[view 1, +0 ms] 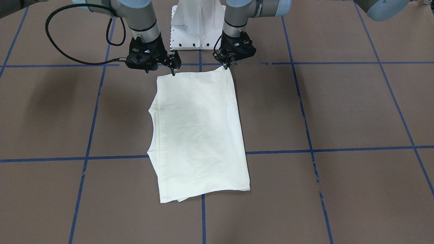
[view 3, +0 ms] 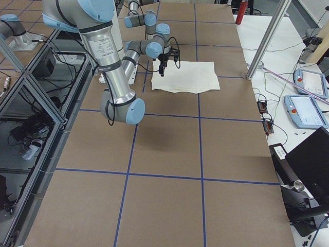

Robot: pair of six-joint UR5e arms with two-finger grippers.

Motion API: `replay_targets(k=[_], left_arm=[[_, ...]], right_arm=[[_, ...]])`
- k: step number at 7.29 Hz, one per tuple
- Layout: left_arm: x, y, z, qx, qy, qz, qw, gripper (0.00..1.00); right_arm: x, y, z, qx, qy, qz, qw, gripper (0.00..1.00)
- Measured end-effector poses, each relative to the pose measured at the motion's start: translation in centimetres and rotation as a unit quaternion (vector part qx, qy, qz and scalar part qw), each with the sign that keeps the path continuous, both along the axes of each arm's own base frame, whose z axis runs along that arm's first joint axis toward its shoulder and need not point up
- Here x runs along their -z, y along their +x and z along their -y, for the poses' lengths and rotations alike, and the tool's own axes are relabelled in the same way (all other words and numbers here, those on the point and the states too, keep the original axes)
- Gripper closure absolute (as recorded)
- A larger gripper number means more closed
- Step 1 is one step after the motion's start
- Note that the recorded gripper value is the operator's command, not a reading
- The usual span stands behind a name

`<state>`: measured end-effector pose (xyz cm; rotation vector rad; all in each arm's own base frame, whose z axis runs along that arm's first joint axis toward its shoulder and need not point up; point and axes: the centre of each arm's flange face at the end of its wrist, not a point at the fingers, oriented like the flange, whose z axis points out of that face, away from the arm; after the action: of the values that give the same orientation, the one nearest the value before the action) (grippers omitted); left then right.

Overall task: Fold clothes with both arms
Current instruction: 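Move the right gripper to the shirt's near corner beside the left gripper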

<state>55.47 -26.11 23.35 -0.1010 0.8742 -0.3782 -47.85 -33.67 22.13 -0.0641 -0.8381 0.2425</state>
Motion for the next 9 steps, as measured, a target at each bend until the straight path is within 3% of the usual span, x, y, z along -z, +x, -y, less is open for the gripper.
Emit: replay_targets(k=[3, 9], left_arm=[[0.3, 0.1, 0.0, -0.002, 0.0, -0.003, 1.0, 1.0], [0.7, 0.2, 0.0, -0.002, 0.001, -0.007, 1.0, 1.0]], right_arm=[[-4.2, -4.9, -5.0, -0.081, -0.035, 0.006, 0.996, 0.0], [-7.5, -7.7, -5.3, -0.099, -0.053, -0.028, 0.9933, 0.0]])
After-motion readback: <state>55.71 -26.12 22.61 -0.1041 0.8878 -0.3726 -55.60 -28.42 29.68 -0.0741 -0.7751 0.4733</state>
